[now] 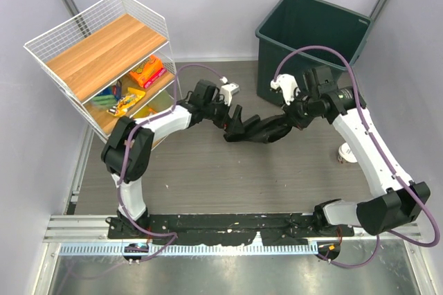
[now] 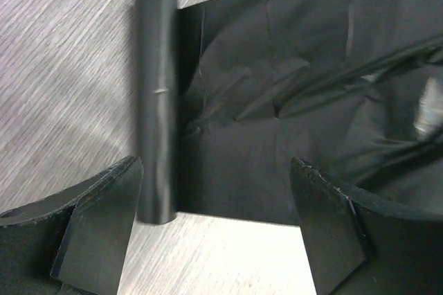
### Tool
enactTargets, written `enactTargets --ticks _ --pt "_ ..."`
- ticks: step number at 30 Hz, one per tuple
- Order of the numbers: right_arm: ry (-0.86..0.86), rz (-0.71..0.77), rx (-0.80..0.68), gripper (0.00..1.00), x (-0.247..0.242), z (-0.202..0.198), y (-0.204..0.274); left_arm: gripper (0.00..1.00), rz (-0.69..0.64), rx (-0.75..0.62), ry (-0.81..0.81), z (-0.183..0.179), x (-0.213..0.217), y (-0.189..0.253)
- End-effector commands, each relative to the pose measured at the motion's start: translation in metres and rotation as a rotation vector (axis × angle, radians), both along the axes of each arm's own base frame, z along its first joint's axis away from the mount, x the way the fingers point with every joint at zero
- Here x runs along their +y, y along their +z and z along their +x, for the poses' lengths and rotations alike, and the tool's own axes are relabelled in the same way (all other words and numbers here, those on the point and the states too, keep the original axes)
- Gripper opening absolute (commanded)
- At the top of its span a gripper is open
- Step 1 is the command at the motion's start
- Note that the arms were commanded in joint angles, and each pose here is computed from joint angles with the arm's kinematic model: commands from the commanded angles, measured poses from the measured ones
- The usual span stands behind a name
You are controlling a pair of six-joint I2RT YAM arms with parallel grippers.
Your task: Put the trash bags into the trash bin
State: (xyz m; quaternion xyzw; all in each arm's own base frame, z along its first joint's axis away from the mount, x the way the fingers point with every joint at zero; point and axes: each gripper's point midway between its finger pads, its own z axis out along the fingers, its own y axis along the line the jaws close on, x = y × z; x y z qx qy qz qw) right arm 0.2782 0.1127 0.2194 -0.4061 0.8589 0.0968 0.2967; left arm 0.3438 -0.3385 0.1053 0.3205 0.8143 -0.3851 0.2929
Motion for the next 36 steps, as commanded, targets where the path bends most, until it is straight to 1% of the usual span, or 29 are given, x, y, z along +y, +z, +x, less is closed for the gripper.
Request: enactTargets --ticks 1,5,9,11,19,24,28,30,34,36 --pt "0.020 -0.003 -0.066 0.01 -0.004 -0.007 0.029 0.90 0.073 -0.042 -0.018 0.010 -0.010 -0.013" --pt "0.017 -0.009 -0.122 0.01 -0.008 -0.008 0.049 0.90 0.135 -0.060 -0.015 0.020 -0.011 -0.026" --pt "0.003 -0.023 -0.169 0.02 -0.014 -0.009 0.063 0.90 0.203 -0.120 -0.002 0.031 -0.004 -0.035" --pt "-0.007 -0.037 -0.183 0.02 -0.018 -0.009 0.066 0.90 0.216 -0.143 -0.005 0.034 -0.002 -0.033" --pt "-0.031 -0.082 -0.233 0.01 -0.030 -0.012 0.075 0.90 0.215 -0.171 -0.029 0.027 0.003 -0.018" --pt "-0.052 -0.107 -0.277 0.01 -0.039 -0.015 0.085 0.91 0.208 -0.245 0.015 0.034 0.009 0.008" --pt "-0.066 -0.124 -0.275 0.01 -0.043 -0.012 0.081 0.91 0.242 -0.333 0.097 0.056 0.022 0.028" --pt "-0.069 -0.130 -0.271 0.01 -0.044 -0.011 0.078 0.92 0.280 -0.374 0.167 0.076 0.037 0.037" --pt "-0.084 -0.147 -0.273 0.02 -0.049 -0.008 0.075 0.92 0.336 -0.356 0.243 0.108 0.066 0.044" --pt "-0.091 -0.152 -0.279 0.01 -0.051 -0.007 0.076 0.92 0.380 -0.344 0.272 0.120 0.078 0.039"
